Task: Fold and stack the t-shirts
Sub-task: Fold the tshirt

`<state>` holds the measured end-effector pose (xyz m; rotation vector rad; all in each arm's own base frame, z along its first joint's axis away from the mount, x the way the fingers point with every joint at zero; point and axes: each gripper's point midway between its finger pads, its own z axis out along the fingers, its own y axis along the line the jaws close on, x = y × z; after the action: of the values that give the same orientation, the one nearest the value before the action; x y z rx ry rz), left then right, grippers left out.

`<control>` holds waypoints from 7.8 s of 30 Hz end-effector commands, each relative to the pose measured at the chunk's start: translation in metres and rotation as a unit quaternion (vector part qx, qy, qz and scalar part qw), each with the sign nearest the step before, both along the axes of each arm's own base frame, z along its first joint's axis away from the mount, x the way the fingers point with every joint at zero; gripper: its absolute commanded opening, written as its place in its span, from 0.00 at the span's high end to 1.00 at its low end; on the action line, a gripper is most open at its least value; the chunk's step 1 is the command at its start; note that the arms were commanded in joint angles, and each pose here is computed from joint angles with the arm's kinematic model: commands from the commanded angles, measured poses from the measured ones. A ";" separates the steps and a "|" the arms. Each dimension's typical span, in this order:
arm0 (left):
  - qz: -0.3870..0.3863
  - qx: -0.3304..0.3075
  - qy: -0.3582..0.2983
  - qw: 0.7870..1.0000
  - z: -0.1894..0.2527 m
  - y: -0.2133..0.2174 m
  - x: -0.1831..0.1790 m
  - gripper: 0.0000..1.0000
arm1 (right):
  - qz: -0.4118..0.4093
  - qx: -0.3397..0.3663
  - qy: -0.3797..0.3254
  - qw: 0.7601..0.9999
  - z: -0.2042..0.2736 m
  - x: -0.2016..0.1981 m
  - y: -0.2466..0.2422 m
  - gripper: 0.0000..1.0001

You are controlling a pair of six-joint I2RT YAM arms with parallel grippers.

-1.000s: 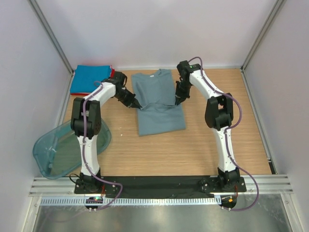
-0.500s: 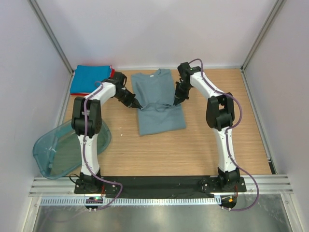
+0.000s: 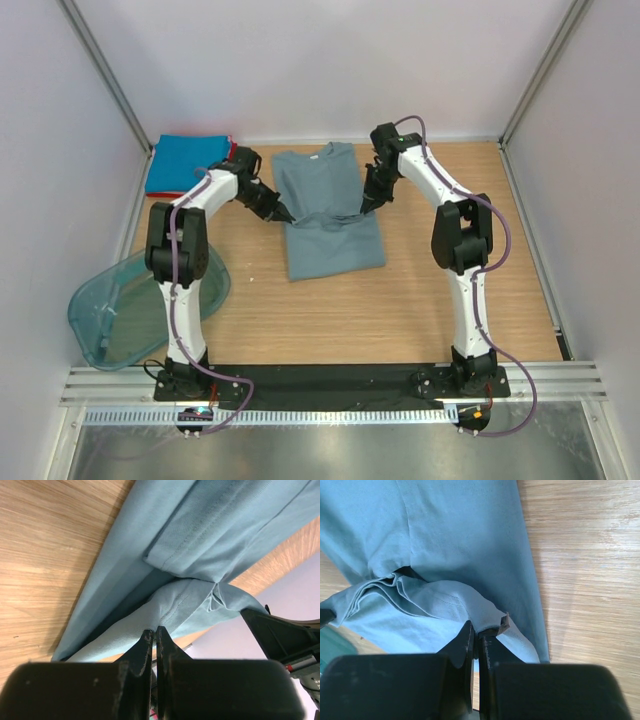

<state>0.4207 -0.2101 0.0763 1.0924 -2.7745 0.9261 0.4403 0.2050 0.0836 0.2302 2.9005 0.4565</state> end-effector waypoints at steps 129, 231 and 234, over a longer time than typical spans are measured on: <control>-0.165 0.104 -0.101 0.976 0.015 0.019 -0.086 0.69 | 0.071 0.122 0.016 0.990 -0.030 -0.065 -0.022 0.48; -0.097 0.104 -0.179 0.974 0.031 0.001 -0.023 0.76 | -0.032 0.092 0.006 0.995 0.016 -0.180 -0.033 0.75; -0.082 0.091 -0.194 0.973 0.034 -0.006 0.012 0.78 | -0.026 0.092 0.001 0.995 0.023 -0.175 -0.032 0.75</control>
<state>0.4016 -0.2138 0.1243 0.6920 -3.2548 0.9604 0.2642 0.1701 0.0882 0.3941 2.8645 0.6932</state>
